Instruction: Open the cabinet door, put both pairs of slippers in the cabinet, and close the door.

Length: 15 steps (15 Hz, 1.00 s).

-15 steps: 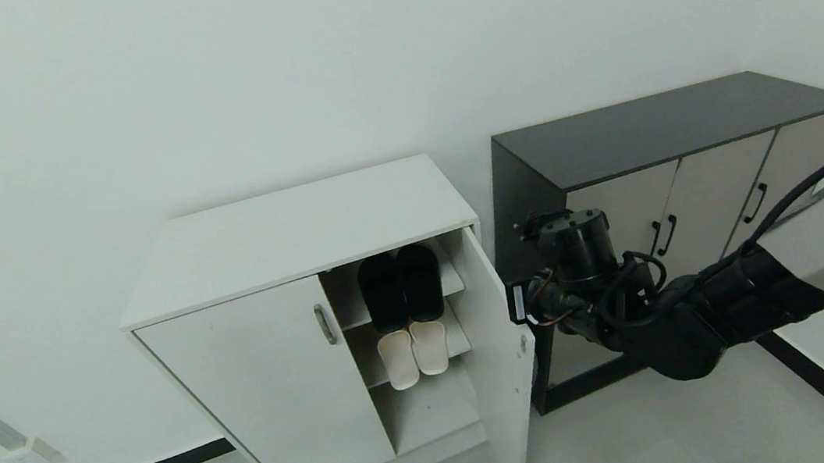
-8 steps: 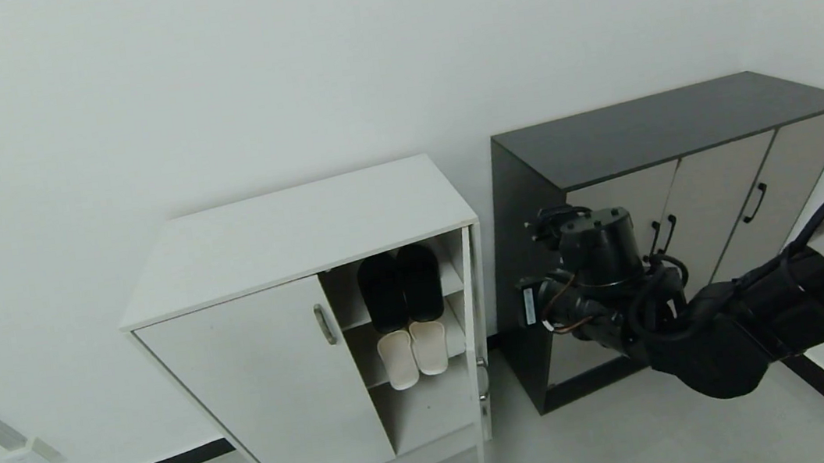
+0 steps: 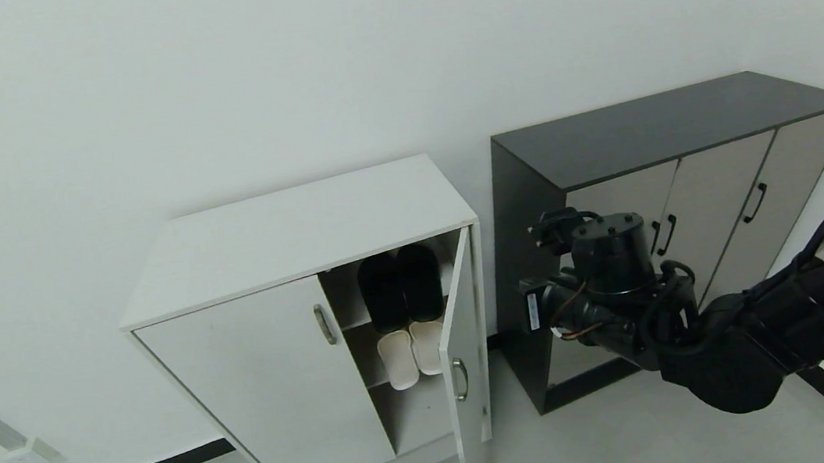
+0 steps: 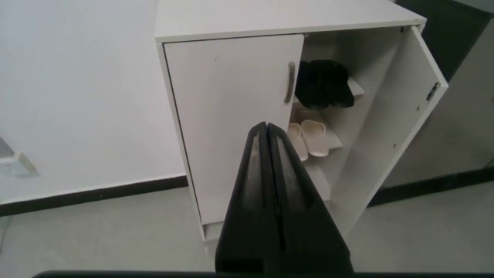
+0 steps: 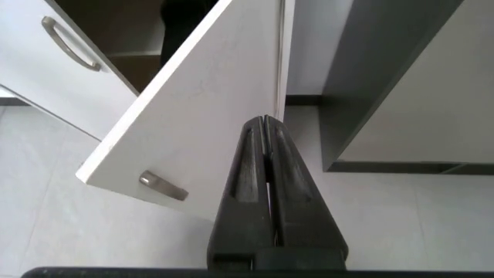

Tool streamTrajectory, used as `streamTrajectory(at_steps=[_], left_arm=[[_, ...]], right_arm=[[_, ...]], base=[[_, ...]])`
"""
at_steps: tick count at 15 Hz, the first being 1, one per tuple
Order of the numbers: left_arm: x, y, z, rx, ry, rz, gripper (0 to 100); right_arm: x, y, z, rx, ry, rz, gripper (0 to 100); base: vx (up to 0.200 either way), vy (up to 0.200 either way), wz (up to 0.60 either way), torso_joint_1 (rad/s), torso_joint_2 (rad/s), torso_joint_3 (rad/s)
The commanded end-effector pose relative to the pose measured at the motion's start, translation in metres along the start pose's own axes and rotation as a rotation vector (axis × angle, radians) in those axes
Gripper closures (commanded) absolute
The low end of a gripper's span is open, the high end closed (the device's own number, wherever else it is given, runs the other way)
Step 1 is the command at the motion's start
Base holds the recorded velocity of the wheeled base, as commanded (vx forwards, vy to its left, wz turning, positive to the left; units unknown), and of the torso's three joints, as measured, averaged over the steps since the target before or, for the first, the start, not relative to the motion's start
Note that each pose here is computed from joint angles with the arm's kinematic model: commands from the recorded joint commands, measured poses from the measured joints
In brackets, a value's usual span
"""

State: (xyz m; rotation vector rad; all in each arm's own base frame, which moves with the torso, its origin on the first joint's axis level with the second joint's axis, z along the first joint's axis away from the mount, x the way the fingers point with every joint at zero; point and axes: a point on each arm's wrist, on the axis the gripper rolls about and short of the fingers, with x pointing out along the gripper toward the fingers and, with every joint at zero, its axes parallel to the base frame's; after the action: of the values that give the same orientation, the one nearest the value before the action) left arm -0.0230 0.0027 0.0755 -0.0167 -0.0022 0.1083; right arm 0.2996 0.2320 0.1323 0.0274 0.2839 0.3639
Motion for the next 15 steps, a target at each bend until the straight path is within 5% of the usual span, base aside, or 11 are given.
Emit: streamTrajectory(at_steps=[1,7,15], left_arm=[[0.0,0.0,0.0,0.0,0.001,0.001,100],[0.0,0.0,0.0,0.0,0.001,0.001,100],[0.0,0.0,0.0,0.0,0.001,0.001,100]], right_arm=[[-0.002,0.0,-0.001,-0.004,-0.002,0.001,100],[-0.003,0.001,-0.004,-0.017,0.006,0.009,100],[-0.019,-0.022,-0.011,-0.11,-0.007,-0.018,100]], base=[[0.0,0.0,0.0,0.0,0.0,0.0],[0.0,0.0,0.5,0.0,0.0,0.001],[0.0,0.0,0.0,0.0,0.0,0.0]])
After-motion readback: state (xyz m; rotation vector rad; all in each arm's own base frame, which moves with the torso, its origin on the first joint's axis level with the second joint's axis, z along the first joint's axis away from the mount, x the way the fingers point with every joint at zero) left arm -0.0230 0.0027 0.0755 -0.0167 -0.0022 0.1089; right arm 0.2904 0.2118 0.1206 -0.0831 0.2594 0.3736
